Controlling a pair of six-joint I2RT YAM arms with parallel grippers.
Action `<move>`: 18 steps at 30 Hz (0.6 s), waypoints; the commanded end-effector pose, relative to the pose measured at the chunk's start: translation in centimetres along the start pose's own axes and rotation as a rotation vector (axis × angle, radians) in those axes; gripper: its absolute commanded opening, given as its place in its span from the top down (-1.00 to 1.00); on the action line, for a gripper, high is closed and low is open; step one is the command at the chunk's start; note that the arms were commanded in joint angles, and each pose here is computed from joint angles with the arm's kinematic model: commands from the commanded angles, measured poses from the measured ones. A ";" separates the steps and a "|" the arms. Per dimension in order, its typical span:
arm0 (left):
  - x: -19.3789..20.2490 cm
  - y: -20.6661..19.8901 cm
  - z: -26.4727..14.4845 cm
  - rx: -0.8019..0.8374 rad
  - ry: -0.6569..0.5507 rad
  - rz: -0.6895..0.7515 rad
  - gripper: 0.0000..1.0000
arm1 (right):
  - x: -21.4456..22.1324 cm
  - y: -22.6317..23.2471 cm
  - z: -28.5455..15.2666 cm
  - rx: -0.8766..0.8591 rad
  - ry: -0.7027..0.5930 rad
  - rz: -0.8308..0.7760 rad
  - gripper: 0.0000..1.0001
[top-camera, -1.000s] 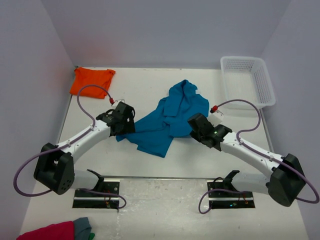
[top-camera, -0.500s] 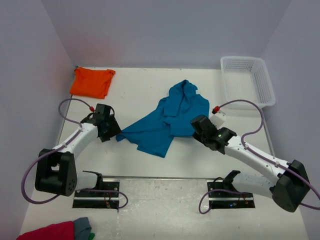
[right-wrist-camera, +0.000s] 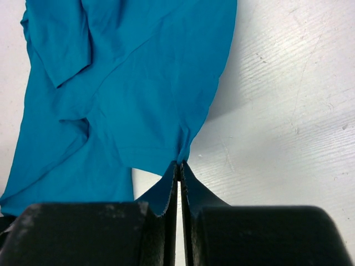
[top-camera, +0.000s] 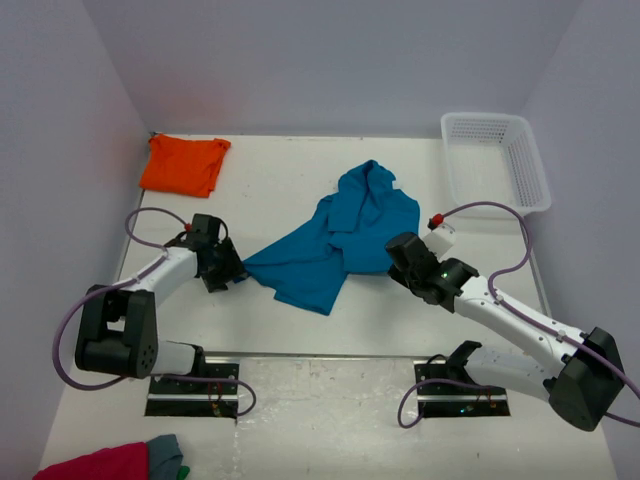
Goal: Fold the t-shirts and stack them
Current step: Flatten out the tshirt
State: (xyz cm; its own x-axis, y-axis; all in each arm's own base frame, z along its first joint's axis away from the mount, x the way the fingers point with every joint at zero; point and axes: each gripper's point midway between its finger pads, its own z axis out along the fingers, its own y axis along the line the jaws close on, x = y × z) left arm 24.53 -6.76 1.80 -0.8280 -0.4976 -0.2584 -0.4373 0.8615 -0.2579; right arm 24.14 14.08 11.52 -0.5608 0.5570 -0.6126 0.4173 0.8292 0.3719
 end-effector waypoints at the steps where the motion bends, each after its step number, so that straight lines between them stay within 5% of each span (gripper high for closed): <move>1: -0.6 -0.3 0.6 0.026 -0.002 -0.015 -0.22 | -0.6 -0.4 -0.2 0.002 -0.042 0.019 1.00; 10: -0.8 1.0 2.7 -0.046 0.023 -0.027 -0.16 | -1.2 -0.6 -0.6 -0.007 -0.063 0.035 1.00; 12: -0.7 1.0 2.9 -0.049 0.029 -0.026 0.11 | -1.0 -0.6 -0.6 -0.008 -0.059 0.039 1.00; 18: -0.5 1.9 3.5 -0.097 0.046 -0.018 0.49 | -1.4 -0.7 -0.9 -0.017 -0.075 0.055 1.00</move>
State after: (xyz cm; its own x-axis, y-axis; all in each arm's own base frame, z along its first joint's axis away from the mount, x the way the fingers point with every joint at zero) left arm 28.00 -6.75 1.20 -0.8080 -0.5227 -0.2719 -0.4483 0.8449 -0.2920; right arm 23.65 13.48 11.90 -0.5392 0.5757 -0.6147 0.4165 0.8167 0.3994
